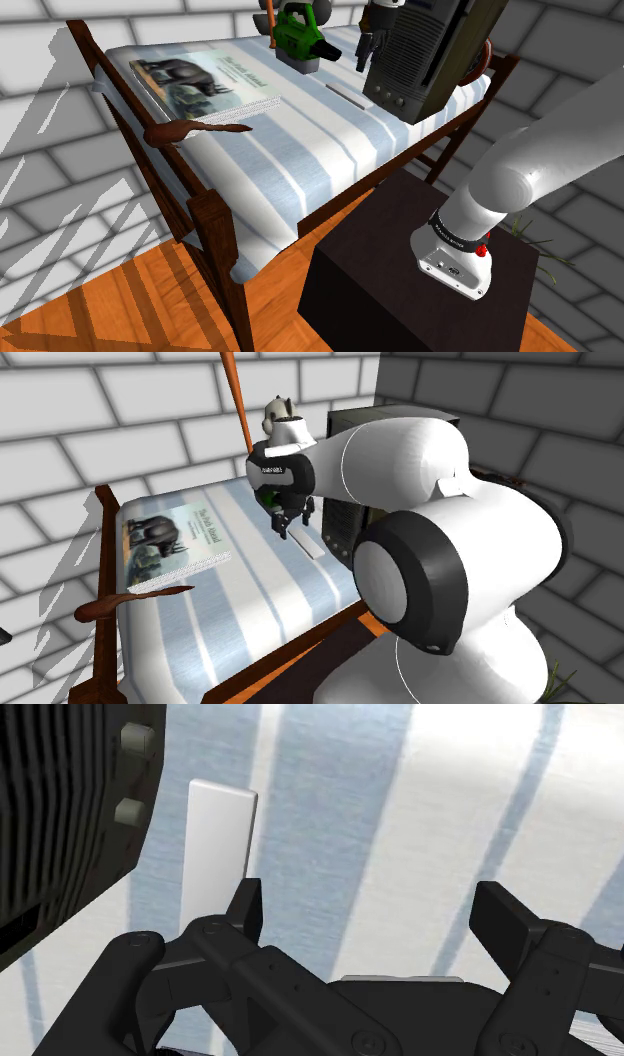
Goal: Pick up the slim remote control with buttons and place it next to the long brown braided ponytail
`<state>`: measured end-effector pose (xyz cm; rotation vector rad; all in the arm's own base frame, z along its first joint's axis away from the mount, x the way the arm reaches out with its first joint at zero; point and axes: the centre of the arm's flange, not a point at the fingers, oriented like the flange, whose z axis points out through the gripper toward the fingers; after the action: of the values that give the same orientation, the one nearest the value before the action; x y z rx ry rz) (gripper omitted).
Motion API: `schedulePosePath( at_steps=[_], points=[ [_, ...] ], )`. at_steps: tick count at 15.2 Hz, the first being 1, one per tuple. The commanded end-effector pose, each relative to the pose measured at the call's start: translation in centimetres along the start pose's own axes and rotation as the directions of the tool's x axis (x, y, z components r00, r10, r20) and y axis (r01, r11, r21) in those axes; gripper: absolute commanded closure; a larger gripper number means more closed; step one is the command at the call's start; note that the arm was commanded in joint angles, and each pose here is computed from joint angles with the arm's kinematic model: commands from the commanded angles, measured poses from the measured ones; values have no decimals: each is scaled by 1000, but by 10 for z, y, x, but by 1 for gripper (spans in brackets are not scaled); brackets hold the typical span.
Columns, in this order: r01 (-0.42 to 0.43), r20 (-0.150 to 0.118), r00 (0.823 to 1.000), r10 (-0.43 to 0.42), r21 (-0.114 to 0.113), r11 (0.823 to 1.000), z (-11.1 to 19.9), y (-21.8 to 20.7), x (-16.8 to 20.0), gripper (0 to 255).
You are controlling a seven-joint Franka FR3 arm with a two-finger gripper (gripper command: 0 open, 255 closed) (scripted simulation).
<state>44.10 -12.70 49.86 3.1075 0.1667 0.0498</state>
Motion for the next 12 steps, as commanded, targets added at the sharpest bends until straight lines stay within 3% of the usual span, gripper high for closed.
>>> schedulePosePath(
  at_steps=[1,12],
  points=[
    [-3,5,1000,3,6,1000,20,18,12,0],
    [-19,35,999,18,43,999,119,112,77,0]
  ],
)
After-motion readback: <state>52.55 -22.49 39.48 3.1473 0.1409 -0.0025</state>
